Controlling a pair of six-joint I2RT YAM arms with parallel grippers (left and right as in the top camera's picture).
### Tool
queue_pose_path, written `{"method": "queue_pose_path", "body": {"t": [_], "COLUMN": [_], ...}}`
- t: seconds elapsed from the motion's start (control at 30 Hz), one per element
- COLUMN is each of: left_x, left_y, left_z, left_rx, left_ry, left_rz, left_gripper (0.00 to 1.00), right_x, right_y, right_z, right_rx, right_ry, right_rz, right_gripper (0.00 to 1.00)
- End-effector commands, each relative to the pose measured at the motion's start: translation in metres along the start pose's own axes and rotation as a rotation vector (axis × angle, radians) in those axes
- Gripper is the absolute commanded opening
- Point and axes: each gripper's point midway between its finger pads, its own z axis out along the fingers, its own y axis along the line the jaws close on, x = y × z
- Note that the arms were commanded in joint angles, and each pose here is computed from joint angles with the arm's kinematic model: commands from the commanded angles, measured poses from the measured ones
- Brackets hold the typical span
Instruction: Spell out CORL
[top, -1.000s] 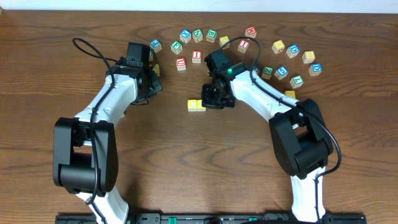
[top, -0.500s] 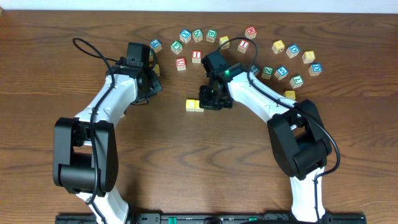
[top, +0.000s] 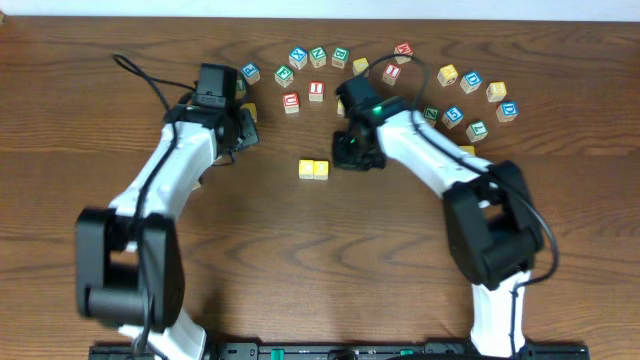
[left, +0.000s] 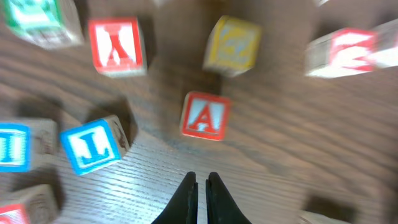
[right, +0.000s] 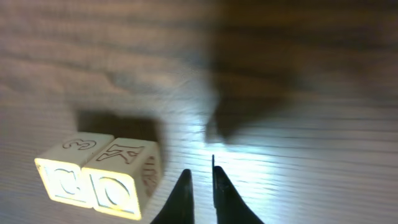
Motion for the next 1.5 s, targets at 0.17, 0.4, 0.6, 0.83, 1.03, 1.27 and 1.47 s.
{"method": "queue_pose_path", "body": {"t": [0.17,0.4,0.6,0.83,1.03,1.27,1.47], "left_x": [-0.029,-0.023,-0.025,-0.034,-0.039,-0.038,-0.038], "left_y": [-0.01,-0.005,0.004,0.006,0.005,0.005,0.005], "left_z": [-0.093,-0.132,-0.138,-0.14,-0.14,-0.14,-0.138], "left_rx": [0.071,0.064,0.017,0.02,0.024,0.024,0.023], "left_ry": [-0.204,-0.245,-0.265,-0.299,-0.314,-0.313,-0.308], "left_rz": [0.109,0.205,0.197,0.183,0.18,0.18,0.177], "left_gripper": [0.08,0.08,0.08,0.08,0.08,0.33,0.5], "right_x": [-0.041,-0.044,-0.042,-0.042,-0.045,-0.046,-0.044], "right_y": [-0.018,-0.025,-0.025,-0.026,-0.024,-0.024,-0.025], "right_z": [-0.116,-0.185,-0.195,-0.194,-0.196,-0.196,-0.195], "right_rx": [-0.047,-0.059,-0.058,-0.056,-0.064,-0.066,-0.062], "right_ry": [-0.244,-0.38,-0.401,-0.397,-0.411,-0.416,-0.405], "right_rz": [-0.149,-0.209,-0.213,-0.211,-0.203,-0.204,-0.203], "right_gripper": [0.47,0.81,0.94,0.99,0.99,0.99,0.99]}}
